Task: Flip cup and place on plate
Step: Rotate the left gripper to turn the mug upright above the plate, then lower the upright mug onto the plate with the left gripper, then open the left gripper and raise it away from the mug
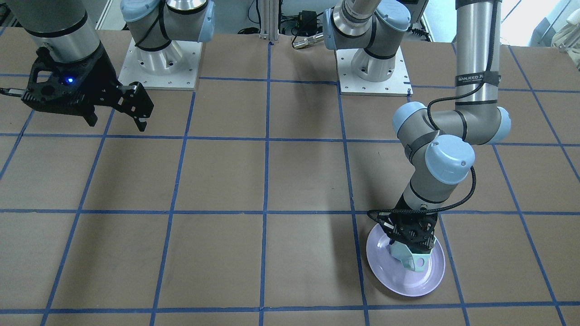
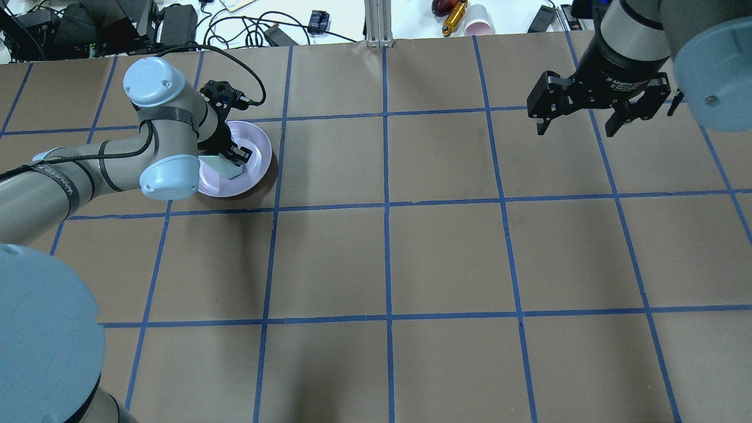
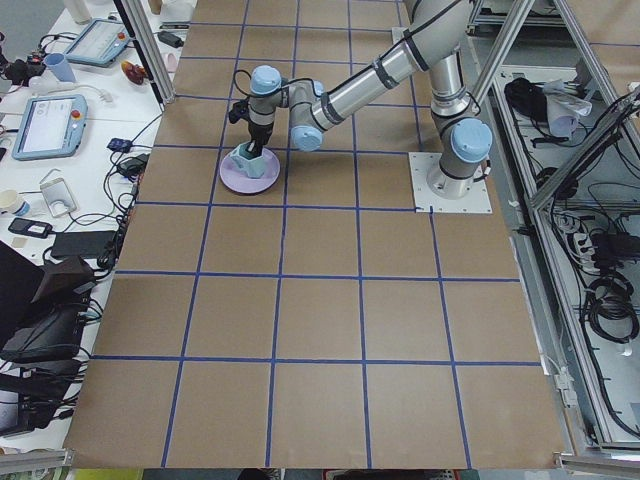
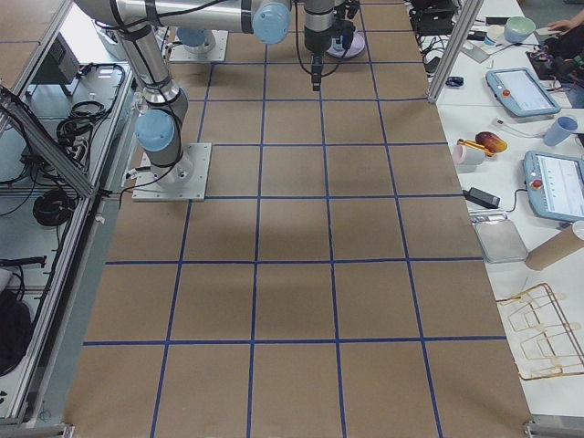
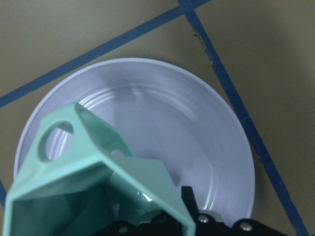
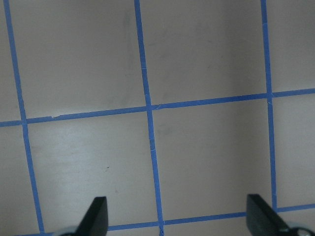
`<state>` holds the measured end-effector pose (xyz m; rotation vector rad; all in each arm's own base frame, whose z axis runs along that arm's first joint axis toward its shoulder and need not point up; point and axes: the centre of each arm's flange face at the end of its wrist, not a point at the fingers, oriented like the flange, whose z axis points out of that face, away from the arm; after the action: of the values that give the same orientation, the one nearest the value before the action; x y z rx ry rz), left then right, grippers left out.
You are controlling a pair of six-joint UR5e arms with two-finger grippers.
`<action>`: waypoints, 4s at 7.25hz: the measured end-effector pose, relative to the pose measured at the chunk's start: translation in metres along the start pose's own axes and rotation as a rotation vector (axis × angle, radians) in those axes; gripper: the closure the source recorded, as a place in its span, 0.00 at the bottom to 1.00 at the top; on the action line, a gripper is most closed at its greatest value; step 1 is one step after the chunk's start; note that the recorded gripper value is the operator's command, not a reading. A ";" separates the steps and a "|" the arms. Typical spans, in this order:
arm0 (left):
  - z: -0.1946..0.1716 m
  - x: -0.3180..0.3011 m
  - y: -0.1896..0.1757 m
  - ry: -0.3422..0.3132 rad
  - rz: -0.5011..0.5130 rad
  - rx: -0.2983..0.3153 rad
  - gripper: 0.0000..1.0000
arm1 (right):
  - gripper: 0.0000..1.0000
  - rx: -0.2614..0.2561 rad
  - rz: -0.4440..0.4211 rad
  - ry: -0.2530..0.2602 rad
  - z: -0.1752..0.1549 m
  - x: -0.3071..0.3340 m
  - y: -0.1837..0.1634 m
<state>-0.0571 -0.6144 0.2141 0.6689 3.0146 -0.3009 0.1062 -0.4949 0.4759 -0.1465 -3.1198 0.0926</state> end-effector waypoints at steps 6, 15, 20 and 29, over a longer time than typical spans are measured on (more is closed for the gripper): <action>0.008 0.002 0.002 0.016 -0.009 -0.011 0.00 | 0.00 0.000 0.000 0.000 0.000 0.000 0.000; -0.016 0.008 -0.005 0.018 -0.069 0.024 0.00 | 0.00 0.000 0.000 0.000 0.000 0.000 0.000; -0.098 0.027 -0.012 0.053 -0.150 -0.012 0.00 | 0.00 0.001 0.000 0.000 0.000 0.000 0.000; -0.294 0.063 0.002 0.094 -0.400 -0.218 0.00 | 0.00 0.001 0.000 -0.001 0.000 0.000 0.000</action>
<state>-0.1122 -0.5282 0.4972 0.0617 3.1846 0.0531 0.1063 -0.4946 0.4764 -0.1465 -3.1205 0.0941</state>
